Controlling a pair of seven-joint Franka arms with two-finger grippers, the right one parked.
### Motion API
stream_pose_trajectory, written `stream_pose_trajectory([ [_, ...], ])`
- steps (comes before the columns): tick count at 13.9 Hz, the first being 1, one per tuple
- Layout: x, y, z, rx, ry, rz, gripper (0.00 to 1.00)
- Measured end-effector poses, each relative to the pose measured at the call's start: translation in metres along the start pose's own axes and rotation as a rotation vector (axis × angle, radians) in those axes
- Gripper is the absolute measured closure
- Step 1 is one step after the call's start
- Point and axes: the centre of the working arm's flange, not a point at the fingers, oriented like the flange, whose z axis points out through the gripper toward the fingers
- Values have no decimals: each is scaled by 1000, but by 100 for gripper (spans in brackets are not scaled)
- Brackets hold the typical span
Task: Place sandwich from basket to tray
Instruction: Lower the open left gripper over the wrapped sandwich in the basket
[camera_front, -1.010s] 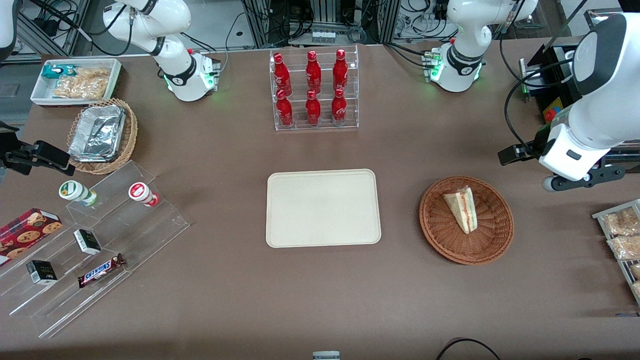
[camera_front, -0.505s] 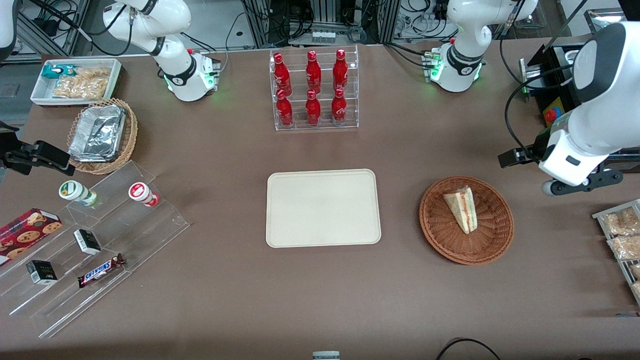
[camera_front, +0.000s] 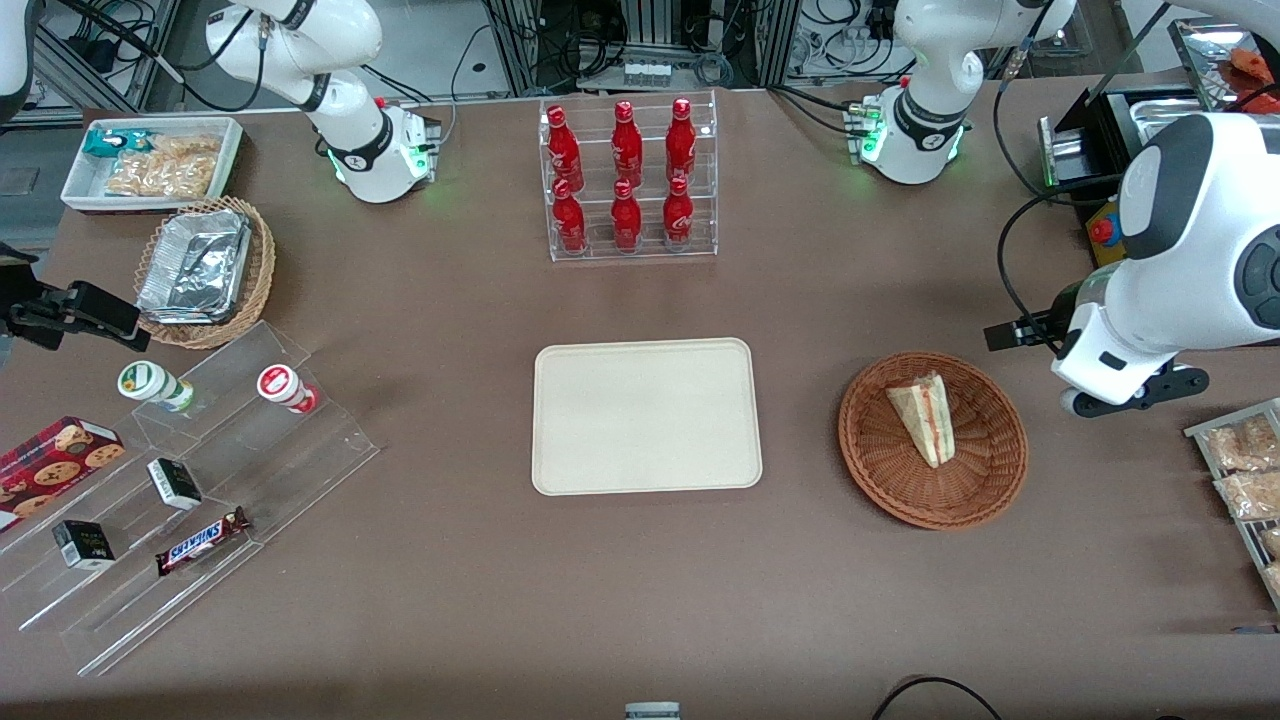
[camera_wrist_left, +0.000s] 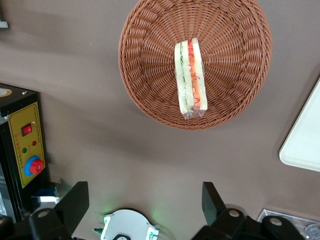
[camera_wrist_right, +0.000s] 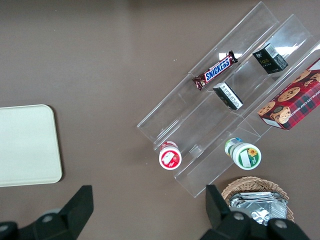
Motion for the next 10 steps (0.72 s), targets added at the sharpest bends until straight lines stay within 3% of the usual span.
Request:
stream_pose_trajectory([
  [3, 21, 8, 27, -12, 5, -29, 0],
  [7, 75, 38, 125, -49, 7, -132, 0],
  [10, 89, 50, 173, -73, 24, -141, 0],
])
